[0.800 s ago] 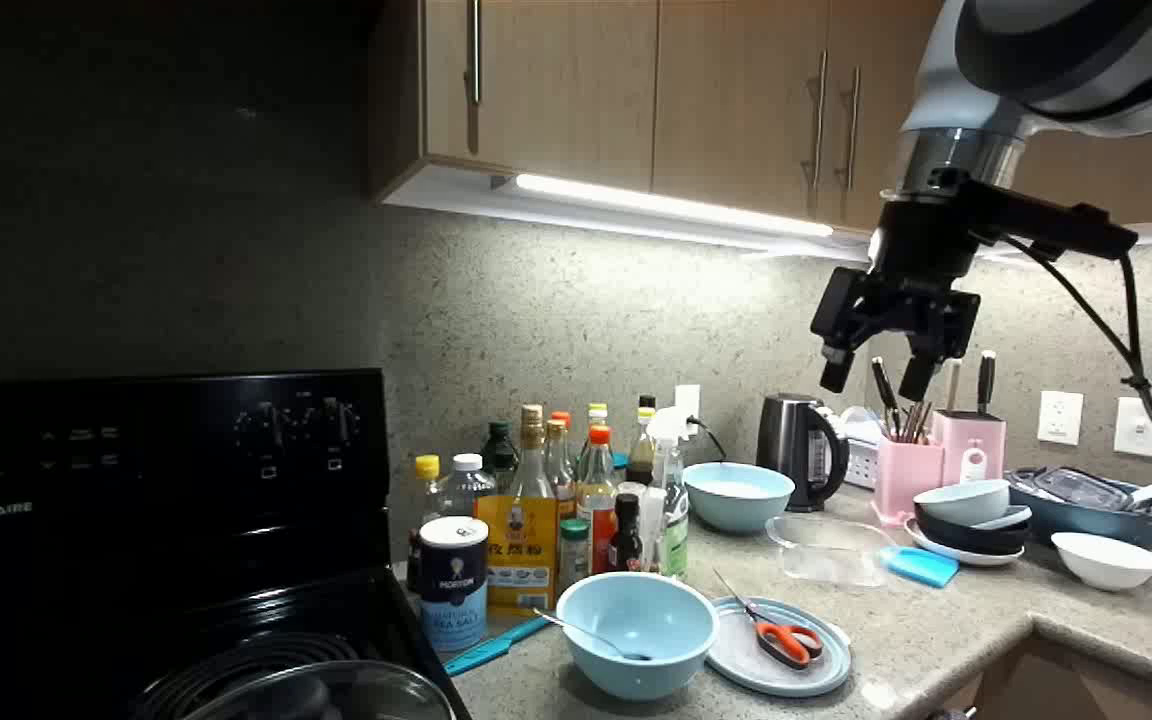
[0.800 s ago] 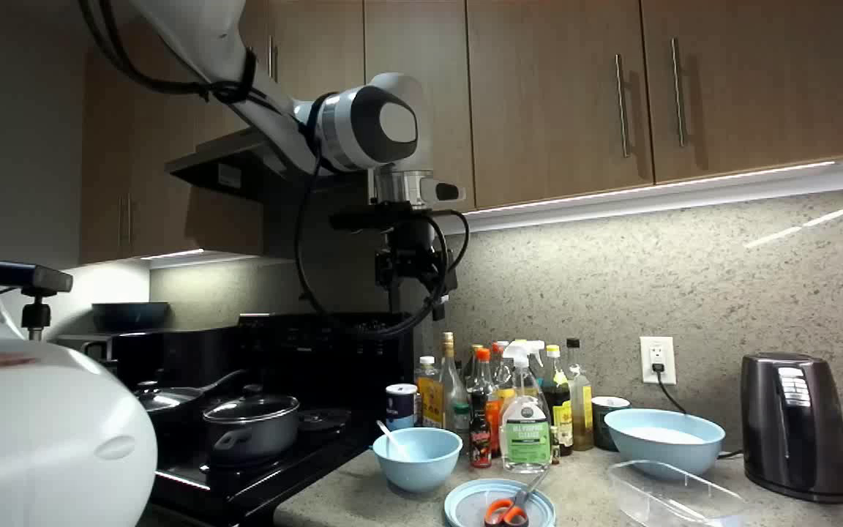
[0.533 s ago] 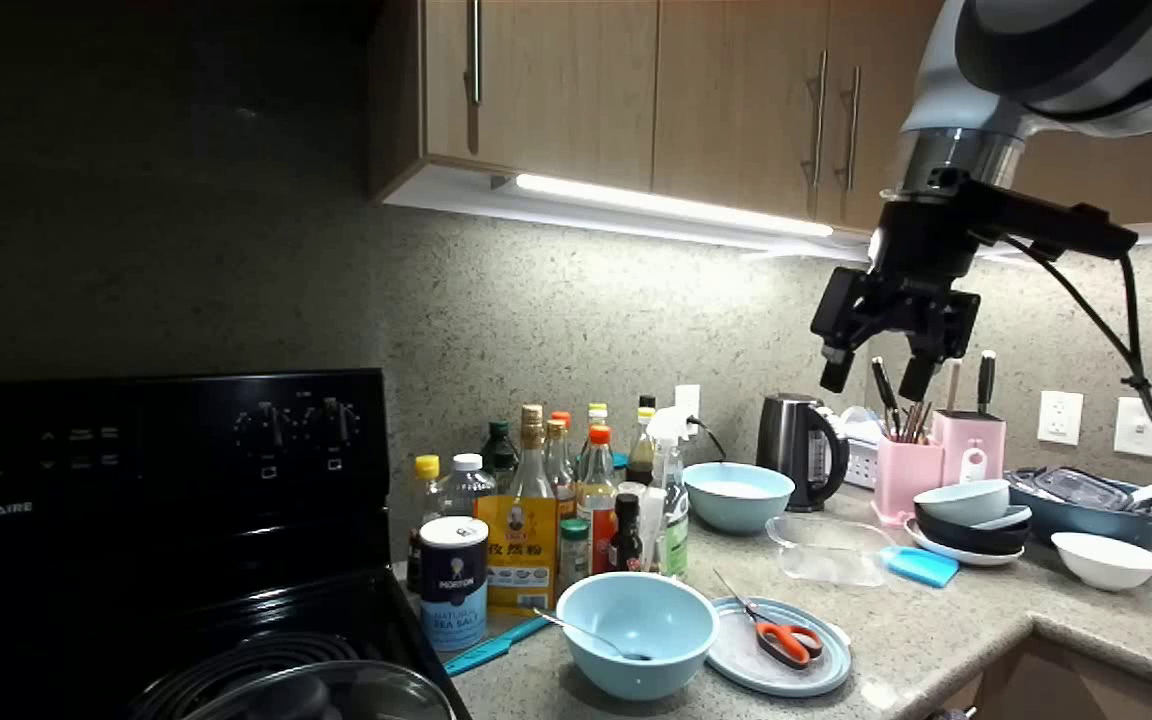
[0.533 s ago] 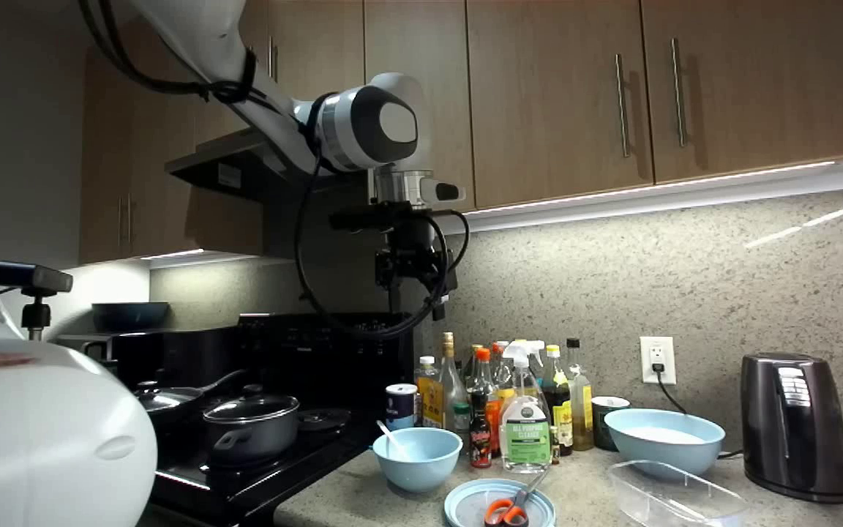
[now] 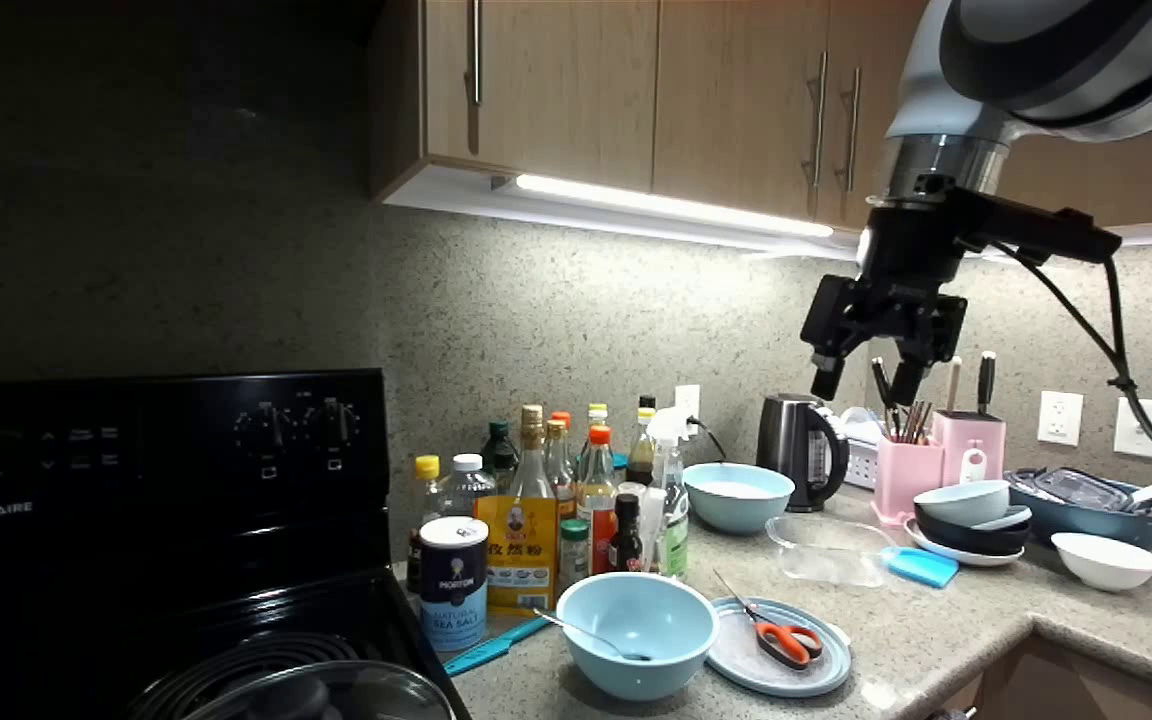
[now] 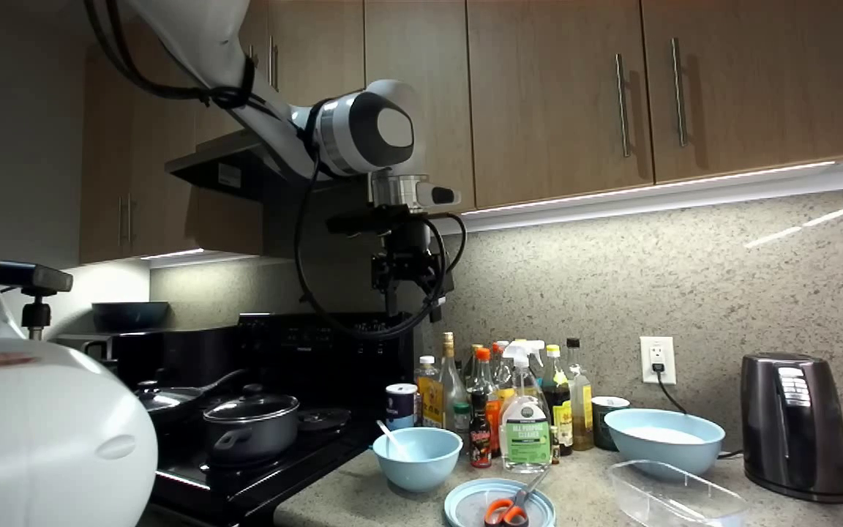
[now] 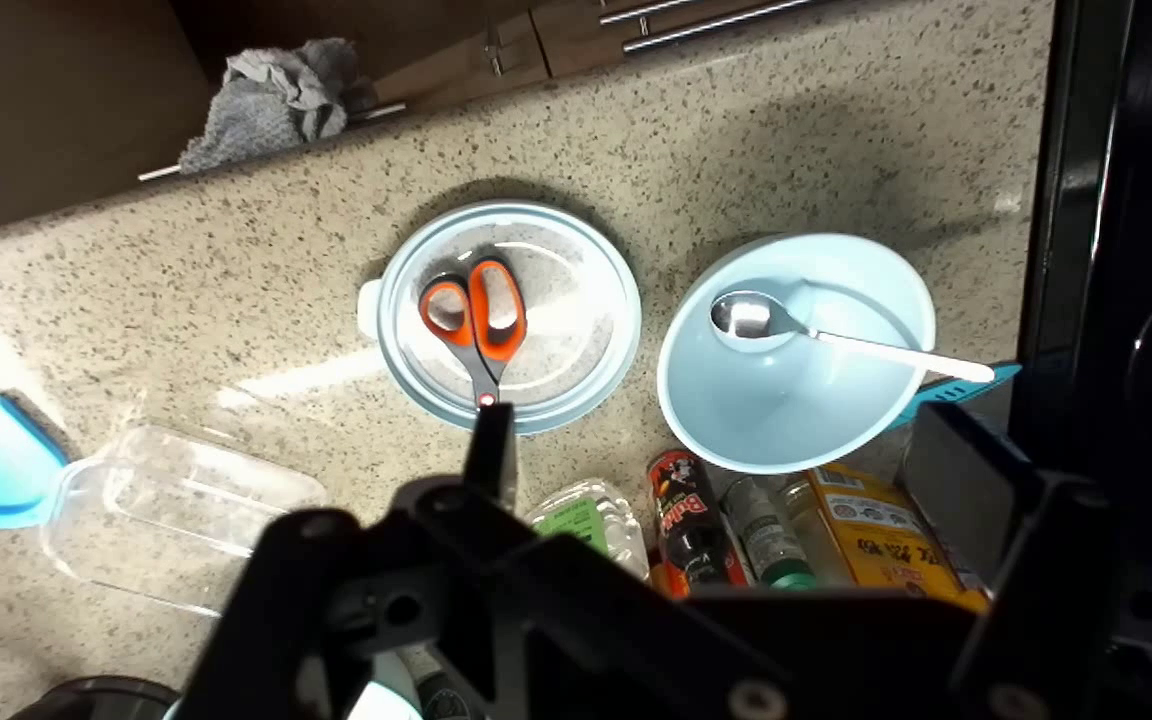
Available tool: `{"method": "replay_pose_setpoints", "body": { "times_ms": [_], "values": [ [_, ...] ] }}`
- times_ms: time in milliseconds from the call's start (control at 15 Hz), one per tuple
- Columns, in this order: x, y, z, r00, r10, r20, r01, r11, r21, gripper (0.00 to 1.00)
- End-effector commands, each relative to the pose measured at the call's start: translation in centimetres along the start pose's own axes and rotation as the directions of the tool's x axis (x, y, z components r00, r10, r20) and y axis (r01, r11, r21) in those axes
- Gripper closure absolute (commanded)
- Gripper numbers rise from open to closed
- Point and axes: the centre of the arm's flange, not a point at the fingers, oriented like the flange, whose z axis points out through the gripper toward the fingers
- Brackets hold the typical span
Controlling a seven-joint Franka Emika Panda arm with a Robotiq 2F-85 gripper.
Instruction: Pick up the spoon and put it in the bowl
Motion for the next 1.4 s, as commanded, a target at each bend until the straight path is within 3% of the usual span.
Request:
{"method": "replay_pose_setpoints", "body": {
  "times_ms": [0, 333, 400, 467, 867, 1000, 1333],
  "values": [
    [2.3, -2.9, 1.3, 0.997, -0.081, -0.010, 0.080, 0.996, -0.035, 0.00],
    [3.7, -8.6, 4.7, 0.976, -0.219, 0.019, 0.219, 0.971, -0.092, 0.00],
    [3.8, -8.9, 5.2, 0.973, -0.230, 0.022, 0.231, 0.967, -0.112, 0.00],
    [2.4, -8.0, 4.3, 0.978, -0.204, 0.029, 0.206, 0.975, -0.078, 0.00],
    [2.8, -8.0, 4.7, 0.978, -0.205, 0.035, 0.208, 0.975, -0.079, 0.00],
    [3.9, -9.2, 6.1, 0.972, -0.226, 0.066, 0.230, 0.971, -0.059, 0.00],
    [6.7, -10.9, 9.7, 0.974, -0.220, 0.061, 0.225, 0.968, -0.109, 0.00]
  ]
}}
